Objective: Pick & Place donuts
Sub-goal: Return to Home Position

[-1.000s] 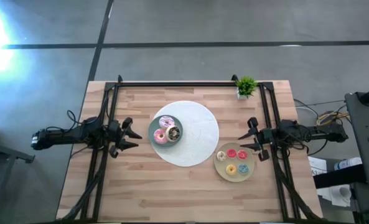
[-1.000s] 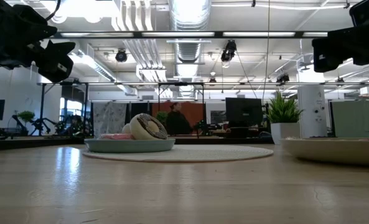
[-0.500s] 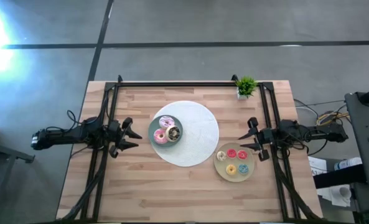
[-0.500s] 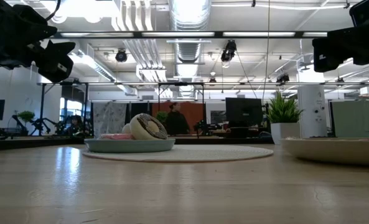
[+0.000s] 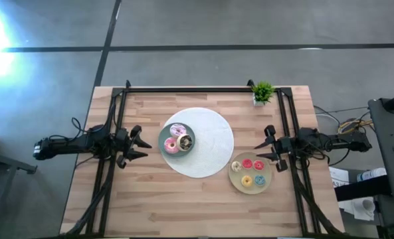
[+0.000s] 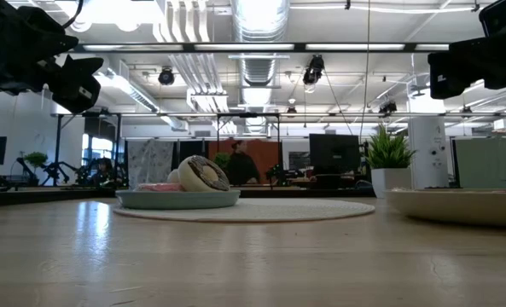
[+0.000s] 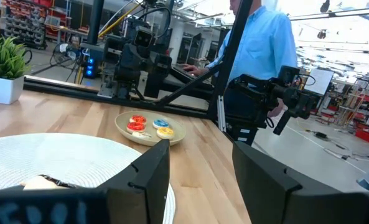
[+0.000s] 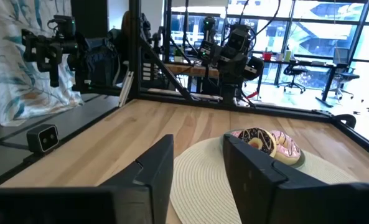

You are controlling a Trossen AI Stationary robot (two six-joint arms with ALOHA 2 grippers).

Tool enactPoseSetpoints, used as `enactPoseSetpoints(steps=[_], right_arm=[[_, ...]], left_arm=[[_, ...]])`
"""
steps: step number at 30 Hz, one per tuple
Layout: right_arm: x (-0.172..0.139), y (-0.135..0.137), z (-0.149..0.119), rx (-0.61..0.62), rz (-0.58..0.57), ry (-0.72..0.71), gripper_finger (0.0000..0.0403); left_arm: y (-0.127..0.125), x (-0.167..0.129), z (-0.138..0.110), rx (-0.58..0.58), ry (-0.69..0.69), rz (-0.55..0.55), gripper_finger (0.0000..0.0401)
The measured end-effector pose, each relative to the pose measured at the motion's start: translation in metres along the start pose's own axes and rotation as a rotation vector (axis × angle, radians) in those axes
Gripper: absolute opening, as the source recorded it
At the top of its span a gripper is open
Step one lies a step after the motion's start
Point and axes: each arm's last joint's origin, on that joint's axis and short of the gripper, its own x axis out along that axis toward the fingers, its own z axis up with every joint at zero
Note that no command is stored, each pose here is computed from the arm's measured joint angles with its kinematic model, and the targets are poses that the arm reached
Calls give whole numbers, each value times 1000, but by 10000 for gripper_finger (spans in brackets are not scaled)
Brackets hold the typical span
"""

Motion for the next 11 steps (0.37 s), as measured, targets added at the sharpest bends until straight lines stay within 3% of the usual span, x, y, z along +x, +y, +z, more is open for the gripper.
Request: enactPoseSetpoints(steps=[11], right_arm=[[0,0,0,0,0,0,121]], left_arm=[[0,0,0,0,0,0,149]])
